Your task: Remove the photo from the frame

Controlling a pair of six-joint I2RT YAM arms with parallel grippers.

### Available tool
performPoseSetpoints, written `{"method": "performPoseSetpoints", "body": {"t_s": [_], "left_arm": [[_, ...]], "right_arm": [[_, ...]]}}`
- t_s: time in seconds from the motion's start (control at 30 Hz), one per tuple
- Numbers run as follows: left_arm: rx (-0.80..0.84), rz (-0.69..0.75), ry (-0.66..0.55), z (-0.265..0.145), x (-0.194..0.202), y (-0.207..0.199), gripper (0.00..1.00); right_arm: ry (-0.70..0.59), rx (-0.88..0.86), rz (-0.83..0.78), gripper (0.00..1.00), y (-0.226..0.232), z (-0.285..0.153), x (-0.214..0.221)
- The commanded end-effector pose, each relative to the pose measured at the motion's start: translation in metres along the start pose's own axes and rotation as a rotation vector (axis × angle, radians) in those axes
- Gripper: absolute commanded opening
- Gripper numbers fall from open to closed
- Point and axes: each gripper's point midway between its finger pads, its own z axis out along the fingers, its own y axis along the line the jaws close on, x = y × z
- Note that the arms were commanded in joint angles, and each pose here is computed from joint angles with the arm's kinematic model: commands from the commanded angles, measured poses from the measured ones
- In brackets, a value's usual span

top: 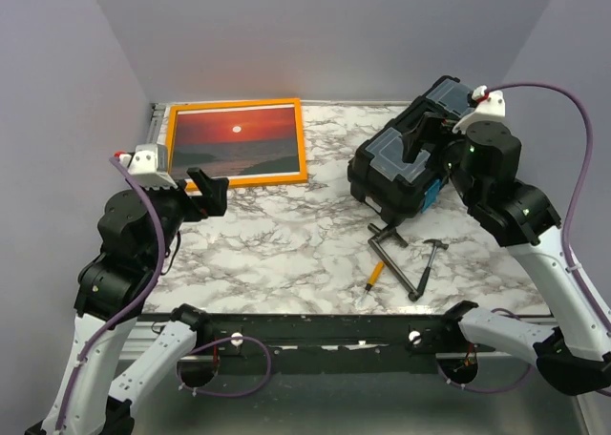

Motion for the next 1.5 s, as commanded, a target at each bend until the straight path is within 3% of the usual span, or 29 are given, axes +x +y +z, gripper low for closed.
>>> {"method": "performPoseSetpoints", "body": {"t_s": [0.0, 0.1, 0.33, 0.5, 0.8, 1.03, 1.13, 1.23, 1.47], "left_arm": [[0.008, -0.062, 0.005, -0.001, 0.002, -0.003, 0.99], [0.054, -0.084, 0.073, 0.011, 0.024, -0.011, 0.99], [-0.025, -0.262, 0.151, 0.039, 0.078, 0.002, 0.99], [-0.222, -0.399, 0.303, 0.057, 0.122, 0.027, 0.99], [-0.648, -0.755, 0.537, 0.092, 0.181, 0.077, 0.99], [-0.857, -0.858, 0.499, 0.142, 0.194, 0.108, 0.99], [-0.908, -0.953, 0.548, 0.169, 0.209, 0.116, 0.98], [-0.919, -1.040, 0.573, 0.196, 0.217, 0.116, 0.99], [-0.951, -1.186, 0.480, 0.249, 0.218, 0.129, 0.94]], "right_arm": [[0.010, -0.016, 0.030, 1.00, 0.003, 0.000, 0.004], [0.025, -0.085, 0.038, 1.00, 0.016, 0.001, 0.009], [0.075, -0.149, 0.041, 1.00, 0.027, 0.006, 0.029], [0.116, -0.190, 0.031, 1.00, 0.033, 0.003, 0.038], [0.074, -0.222, 0.059, 1.00, 0.030, -0.012, 0.035], [0.052, -0.253, 0.064, 1.00, 0.033, -0.021, 0.027], [0.037, -0.250, 0.072, 1.00, 0.030, -0.026, 0.023], [0.028, -0.247, 0.068, 1.00, 0.028, -0.029, 0.021], [0.011, -0.227, 0.069, 1.00, 0.021, -0.035, 0.018]]}}
